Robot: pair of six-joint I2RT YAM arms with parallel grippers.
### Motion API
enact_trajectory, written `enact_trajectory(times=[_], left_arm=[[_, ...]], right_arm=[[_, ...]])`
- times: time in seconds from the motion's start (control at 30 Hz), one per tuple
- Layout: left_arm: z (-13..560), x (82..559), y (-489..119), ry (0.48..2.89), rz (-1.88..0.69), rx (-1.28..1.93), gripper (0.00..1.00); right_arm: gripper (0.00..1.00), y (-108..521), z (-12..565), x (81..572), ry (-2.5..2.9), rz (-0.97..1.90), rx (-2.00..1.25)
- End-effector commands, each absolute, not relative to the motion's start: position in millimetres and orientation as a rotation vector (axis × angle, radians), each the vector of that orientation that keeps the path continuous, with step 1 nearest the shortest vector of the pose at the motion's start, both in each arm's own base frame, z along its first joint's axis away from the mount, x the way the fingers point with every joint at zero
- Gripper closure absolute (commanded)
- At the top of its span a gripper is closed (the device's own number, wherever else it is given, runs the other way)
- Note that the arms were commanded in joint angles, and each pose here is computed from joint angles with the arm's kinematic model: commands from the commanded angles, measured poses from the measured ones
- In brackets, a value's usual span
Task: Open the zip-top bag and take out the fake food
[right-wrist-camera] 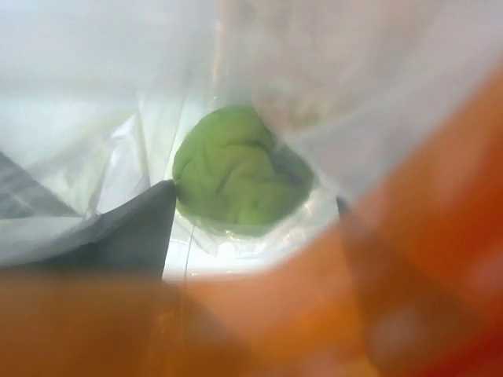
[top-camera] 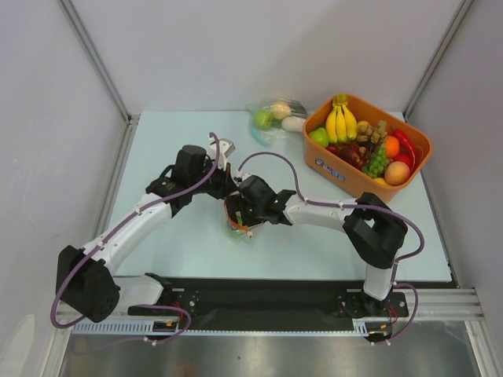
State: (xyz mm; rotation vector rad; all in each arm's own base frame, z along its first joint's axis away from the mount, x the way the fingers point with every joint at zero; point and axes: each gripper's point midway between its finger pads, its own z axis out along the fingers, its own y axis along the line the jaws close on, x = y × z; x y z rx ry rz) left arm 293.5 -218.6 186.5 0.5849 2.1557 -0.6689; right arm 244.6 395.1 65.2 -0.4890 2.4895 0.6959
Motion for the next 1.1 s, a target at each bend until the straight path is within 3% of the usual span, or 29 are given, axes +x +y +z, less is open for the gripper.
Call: enact_trajectory(times=[0.0,0.23,0.27,0.3,0.4,0.5,1.07], left_arm=[[217,299,-223,2.029,-0.695,0.586,1.0],[217,300,-222,2.029,-0.696,0.585,1.0],[216,300,-222,2.032,-0.695,0.584,1.0],[215,300,-222,2.035,-0.694,0.584,1.0],[215,302,-220,2.036,-0.689,0.577,1.0],[213,302,-218,2.045,-0.685,0.573,1.0],[204,302,-220,2.066,-0.702,0.581,1.0]], right_arm=[[0.12,397,45,234,2.537,0.673,-0.511],[0.17,399,32,235,2.548,0.666,-0.517],[0.2,400,31,235,2.548,0.665,-0.526],[0.31,399,30,235,2.551,0.662,-0.524],[0.48,394,38,236,2.531,0.652,-0.516],[0.56,383,48,242,2.509,0.61,-0.496],[0.58,344,119,248,2.379,0.541,-0.416]])
